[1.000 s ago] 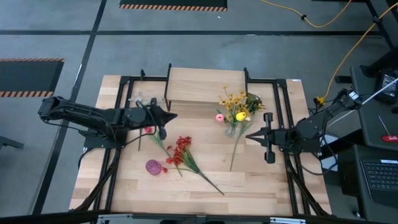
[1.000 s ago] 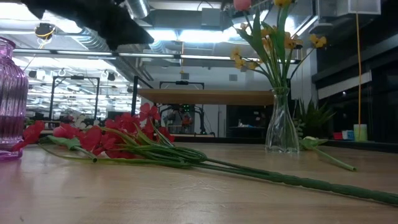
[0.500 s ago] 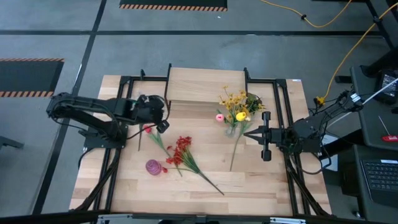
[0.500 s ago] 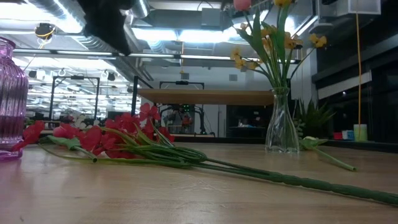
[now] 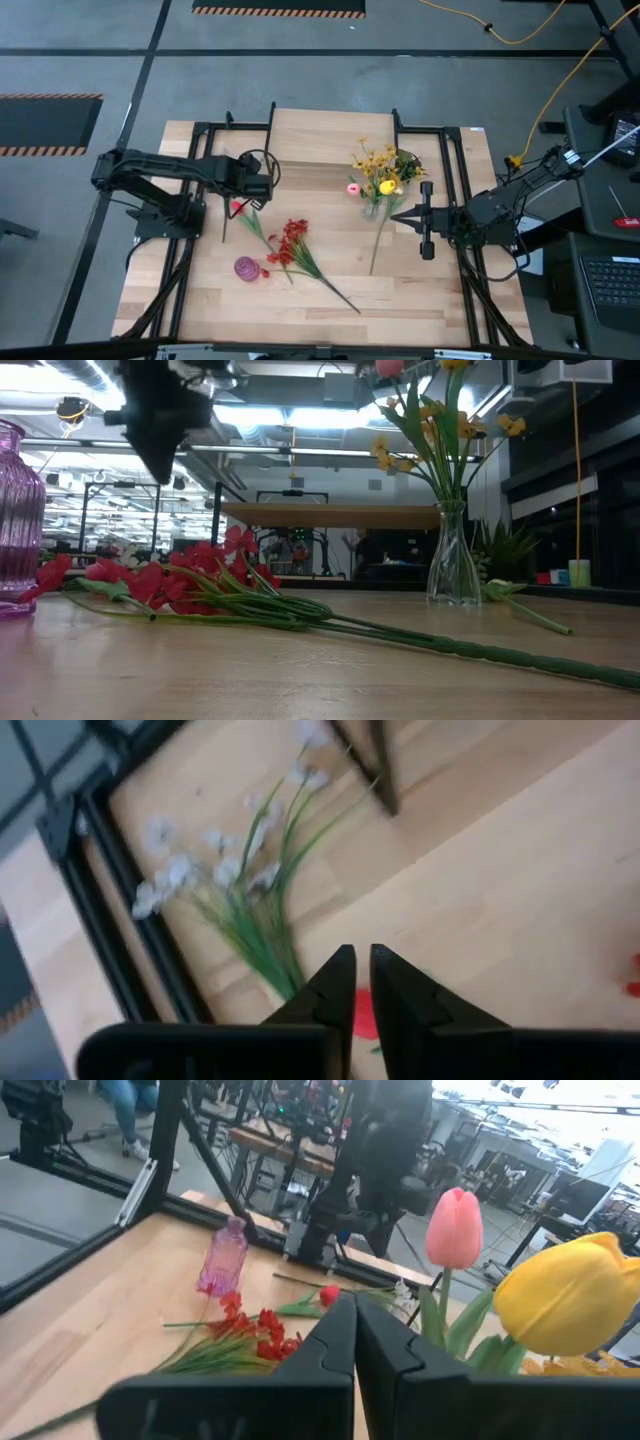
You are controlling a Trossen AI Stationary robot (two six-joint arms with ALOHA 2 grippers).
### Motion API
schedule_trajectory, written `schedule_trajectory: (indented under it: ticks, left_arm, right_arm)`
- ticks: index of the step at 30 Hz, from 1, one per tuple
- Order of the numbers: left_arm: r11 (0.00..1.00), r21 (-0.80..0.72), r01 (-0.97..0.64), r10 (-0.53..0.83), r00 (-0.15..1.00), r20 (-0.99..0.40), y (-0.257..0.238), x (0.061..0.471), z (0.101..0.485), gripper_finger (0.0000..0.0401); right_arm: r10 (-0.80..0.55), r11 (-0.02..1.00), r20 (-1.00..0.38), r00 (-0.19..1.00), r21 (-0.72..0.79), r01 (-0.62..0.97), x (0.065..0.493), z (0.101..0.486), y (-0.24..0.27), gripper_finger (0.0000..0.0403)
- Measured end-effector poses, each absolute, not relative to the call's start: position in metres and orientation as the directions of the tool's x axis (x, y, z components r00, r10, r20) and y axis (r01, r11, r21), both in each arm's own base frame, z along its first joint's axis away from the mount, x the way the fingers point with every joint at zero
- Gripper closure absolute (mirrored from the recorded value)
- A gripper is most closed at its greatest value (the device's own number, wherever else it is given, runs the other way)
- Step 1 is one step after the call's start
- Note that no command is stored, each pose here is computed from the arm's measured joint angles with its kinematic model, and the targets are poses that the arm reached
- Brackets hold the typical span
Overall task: Pick and place flowers into a vace then onto a shelf
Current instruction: Put the white flowers into the transparent vase
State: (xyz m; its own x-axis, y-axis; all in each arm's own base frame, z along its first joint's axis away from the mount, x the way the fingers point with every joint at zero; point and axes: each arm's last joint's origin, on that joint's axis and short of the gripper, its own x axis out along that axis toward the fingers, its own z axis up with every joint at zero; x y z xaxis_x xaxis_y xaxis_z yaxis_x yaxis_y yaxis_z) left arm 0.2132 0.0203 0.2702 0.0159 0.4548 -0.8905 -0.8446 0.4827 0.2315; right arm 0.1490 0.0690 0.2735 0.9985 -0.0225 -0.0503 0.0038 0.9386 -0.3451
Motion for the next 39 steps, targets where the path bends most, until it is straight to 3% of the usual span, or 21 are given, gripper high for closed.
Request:
schedule_trajectory:
  ticks: [8,17,34,39]
  left_arm:
    - [0.358,0.255,-0.898,0.429,-0.085,-0.899,0.039,0.191,0.248,0.0306]
    - [0.259,0.129,-0.957,0.362,-0.027,-0.932,0.052,0.166,0.209,0.0264]
    - [0.156,0.132,-0.979,0.279,-0.085,-0.956,0.058,0.137,0.167,0.0248]
    - [0.159,0.074,-0.985,0.259,-0.030,-0.965,0.056,0.136,0.151,0.0248]
  right_arm:
    - [-0.025,0.929,-0.093,0.995,-0.369,-0.012,0.149,0.269,0.069,0.0391]
    - [-0.027,0.923,-0.122,0.992,-0.384,-0.022,0.148,0.265,0.069,0.0395]
    - [-0.027,0.921,-0.130,0.991,-0.388,-0.026,0.148,0.265,0.069,0.0392]
    - [-0.027,0.921,-0.133,0.991,-0.390,-0.027,0.148,0.264,0.069,0.0391]
